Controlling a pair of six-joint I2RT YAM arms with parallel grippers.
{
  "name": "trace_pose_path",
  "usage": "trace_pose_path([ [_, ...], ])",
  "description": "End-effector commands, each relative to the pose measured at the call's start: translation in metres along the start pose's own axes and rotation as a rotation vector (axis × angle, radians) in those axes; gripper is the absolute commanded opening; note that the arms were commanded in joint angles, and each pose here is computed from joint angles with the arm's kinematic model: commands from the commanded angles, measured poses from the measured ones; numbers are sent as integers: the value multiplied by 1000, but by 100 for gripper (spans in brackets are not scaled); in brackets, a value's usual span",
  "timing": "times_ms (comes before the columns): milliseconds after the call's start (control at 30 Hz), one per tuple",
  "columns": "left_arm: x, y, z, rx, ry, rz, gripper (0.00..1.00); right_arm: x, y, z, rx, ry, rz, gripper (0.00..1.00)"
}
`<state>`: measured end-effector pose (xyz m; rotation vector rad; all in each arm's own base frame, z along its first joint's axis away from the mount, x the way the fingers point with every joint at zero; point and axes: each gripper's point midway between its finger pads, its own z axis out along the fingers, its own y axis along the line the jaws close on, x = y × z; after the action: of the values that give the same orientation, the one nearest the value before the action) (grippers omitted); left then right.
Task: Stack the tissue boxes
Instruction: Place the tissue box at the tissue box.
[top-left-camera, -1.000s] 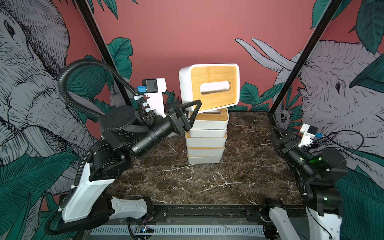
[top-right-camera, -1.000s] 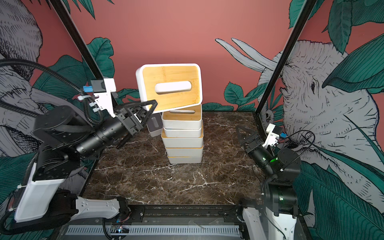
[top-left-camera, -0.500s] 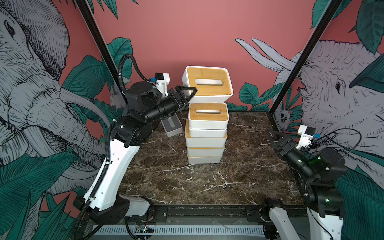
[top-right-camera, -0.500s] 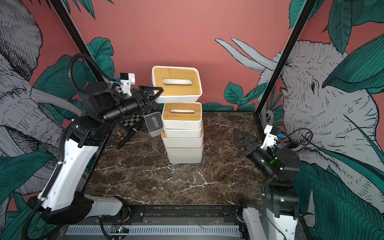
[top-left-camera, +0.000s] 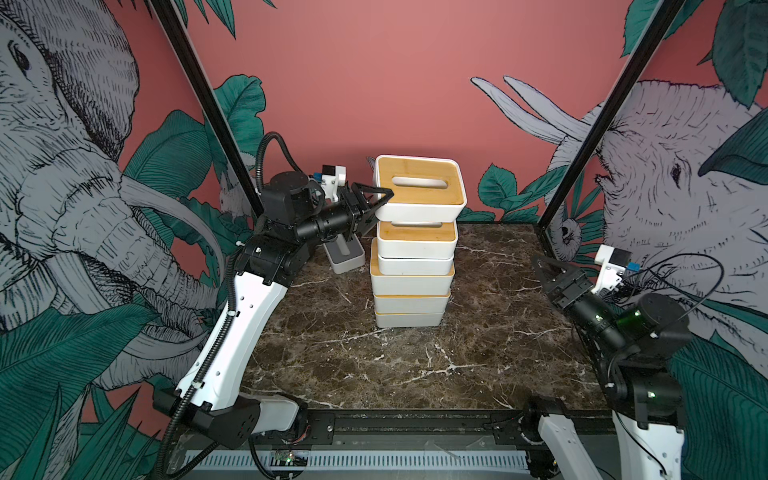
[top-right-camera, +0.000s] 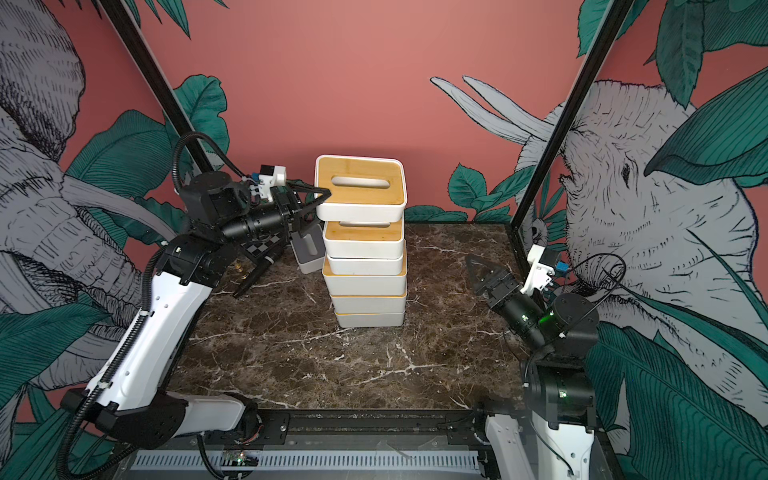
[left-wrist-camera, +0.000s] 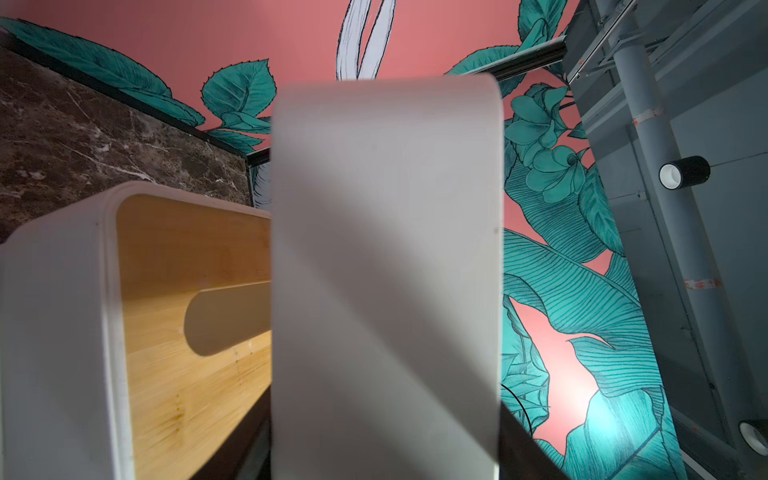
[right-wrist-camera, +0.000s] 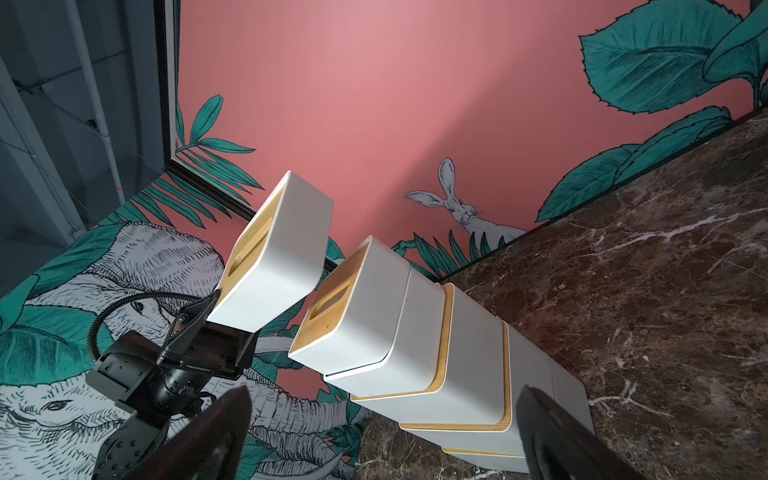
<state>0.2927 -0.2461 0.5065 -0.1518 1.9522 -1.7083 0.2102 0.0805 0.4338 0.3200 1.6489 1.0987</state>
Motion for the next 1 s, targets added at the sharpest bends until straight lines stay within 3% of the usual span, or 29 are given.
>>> trace_pose_path([
  [0,12,-43,-19,115,26,110,50,-16,34,5,-108,-23,-69,99],
  [267,14,-32,-15,101,40,97,50,3,71,55,-181,106,-207,99],
  [533,19,-17,-14,57,62,77,51,15,109,94,-260,155,-279,99],
  [967,21,-6,-13,35,67,64,53,15,111,111,-246,151,-299,99],
])
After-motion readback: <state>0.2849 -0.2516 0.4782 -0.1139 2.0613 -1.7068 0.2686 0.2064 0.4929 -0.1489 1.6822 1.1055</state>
